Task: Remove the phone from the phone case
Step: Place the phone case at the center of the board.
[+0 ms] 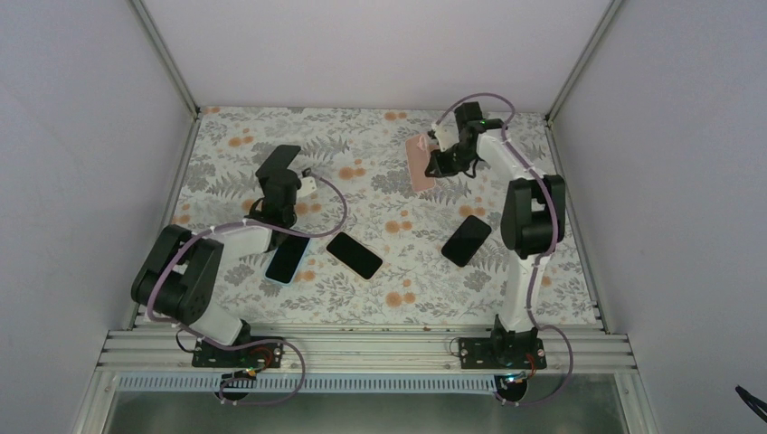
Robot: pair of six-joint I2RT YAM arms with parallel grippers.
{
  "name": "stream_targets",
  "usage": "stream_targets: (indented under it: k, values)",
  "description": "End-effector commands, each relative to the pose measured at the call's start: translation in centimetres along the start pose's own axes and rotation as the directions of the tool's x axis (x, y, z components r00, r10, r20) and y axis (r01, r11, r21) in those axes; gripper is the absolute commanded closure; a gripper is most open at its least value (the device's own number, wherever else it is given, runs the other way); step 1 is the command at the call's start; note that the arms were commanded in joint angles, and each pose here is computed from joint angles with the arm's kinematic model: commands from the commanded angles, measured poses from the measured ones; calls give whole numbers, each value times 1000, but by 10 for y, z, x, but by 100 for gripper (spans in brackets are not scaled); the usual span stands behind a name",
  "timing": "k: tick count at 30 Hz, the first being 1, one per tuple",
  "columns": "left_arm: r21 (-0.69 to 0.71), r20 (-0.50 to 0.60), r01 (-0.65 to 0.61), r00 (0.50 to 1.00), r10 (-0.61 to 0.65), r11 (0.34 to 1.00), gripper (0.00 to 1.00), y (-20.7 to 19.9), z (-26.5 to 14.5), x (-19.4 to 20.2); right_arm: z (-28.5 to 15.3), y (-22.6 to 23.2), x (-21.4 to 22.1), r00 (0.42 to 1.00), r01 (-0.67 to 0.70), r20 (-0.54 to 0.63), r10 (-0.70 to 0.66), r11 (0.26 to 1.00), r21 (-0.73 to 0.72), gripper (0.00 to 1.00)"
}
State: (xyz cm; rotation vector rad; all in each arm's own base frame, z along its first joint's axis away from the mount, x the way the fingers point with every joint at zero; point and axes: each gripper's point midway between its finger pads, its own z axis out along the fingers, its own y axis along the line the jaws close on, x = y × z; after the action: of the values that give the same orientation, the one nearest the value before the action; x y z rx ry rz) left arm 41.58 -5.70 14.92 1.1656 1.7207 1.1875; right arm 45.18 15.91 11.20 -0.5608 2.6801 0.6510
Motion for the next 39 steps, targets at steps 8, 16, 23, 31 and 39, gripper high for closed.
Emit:
stream_targets:
  k: [8, 16, 23, 31, 39]
  values:
    - [112, -111, -70, 990, 82, 991, 97, -48, 29, 43, 60, -33, 23, 986, -60, -152, 64, 998, 27, 97]
    - [305, -80, -93, 989, 123, 948, 83, -95, 26, 43, 71, -34, 35, 972, -92, -218, 89, 996, -2, 97]
    - [477, -50, -102, 988, 143, 873, 74, -130, 12, 45, 71, -40, 43, 963, -108, -249, 108, 994, 13, 96]
    - [579, -32, -89, 991, 132, 810, 58, -145, -2, 45, 59, -49, 46, 956, -117, -266, 126, 992, 50, 79]
    - [739, 41, -13, 999, -25, 673, 13, -114, -45, 8, 17, -68, 44, 974, -44, -209, 84, 981, 187, 25]
